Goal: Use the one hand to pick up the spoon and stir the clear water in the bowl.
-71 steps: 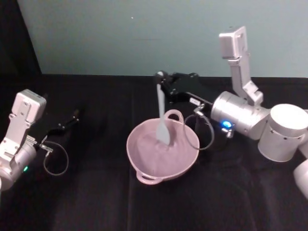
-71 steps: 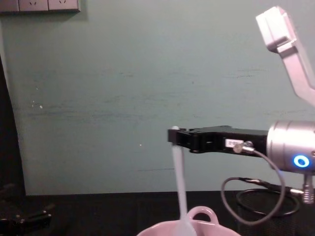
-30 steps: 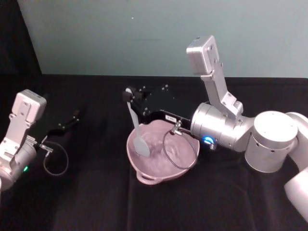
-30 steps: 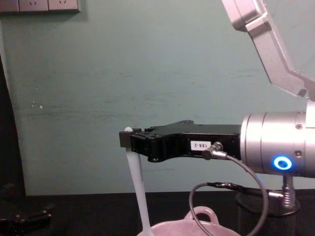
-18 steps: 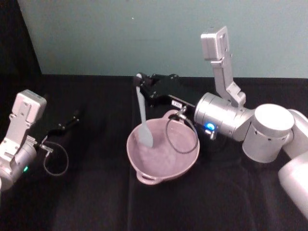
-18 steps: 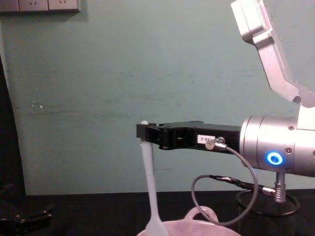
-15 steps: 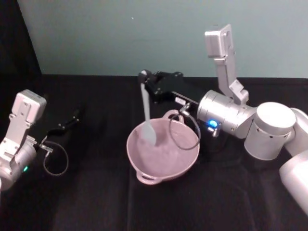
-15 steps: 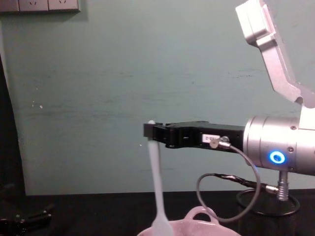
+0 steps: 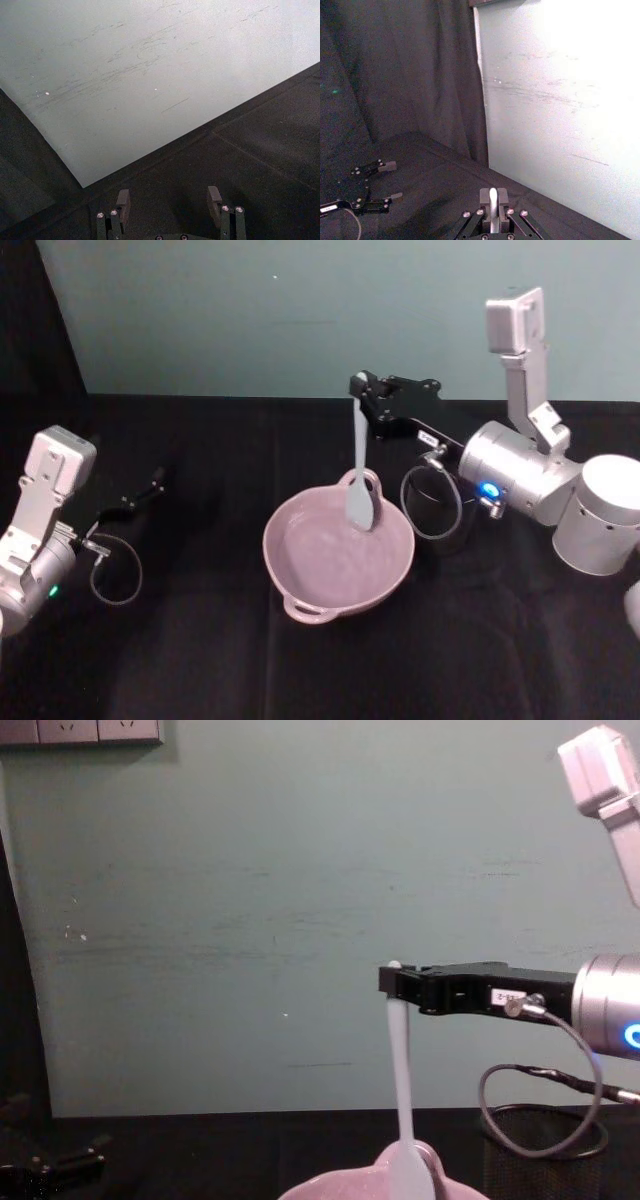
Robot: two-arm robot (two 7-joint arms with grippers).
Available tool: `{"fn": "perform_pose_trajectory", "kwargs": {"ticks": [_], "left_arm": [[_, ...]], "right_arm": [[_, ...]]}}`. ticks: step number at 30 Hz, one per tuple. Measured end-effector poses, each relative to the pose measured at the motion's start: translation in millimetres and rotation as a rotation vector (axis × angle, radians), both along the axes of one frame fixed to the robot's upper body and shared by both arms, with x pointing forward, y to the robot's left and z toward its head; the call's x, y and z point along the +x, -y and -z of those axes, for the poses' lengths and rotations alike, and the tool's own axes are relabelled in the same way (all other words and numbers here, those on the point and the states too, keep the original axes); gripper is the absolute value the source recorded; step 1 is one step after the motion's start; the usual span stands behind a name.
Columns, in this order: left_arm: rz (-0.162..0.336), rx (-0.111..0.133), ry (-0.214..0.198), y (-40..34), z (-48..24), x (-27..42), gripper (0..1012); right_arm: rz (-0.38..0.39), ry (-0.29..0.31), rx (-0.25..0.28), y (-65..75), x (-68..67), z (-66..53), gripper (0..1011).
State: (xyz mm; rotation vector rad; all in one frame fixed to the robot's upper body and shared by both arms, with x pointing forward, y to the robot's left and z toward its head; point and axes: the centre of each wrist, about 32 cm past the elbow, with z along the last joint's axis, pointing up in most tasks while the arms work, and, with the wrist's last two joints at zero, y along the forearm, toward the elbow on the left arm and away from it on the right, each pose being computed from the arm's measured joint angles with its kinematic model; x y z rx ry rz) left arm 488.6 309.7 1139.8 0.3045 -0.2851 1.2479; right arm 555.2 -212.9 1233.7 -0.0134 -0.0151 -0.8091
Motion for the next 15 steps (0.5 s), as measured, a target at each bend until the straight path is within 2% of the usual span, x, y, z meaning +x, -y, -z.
{"fn": "perform_pose_trajectory", "kwargs": {"ticks": [8,15], "left_arm": [[0.0,0.0,0.0,0.0,0.0,0.0,1011],[0.0,0.0,0.0,0.0,0.0,0.0,1011]], "right_arm": [[0.006,0.004,-0.014,6.7,-10.9,-2.3,96],[-0.036,0.002,-0.045,-1.6,-26.7,-4.2,96]]}}
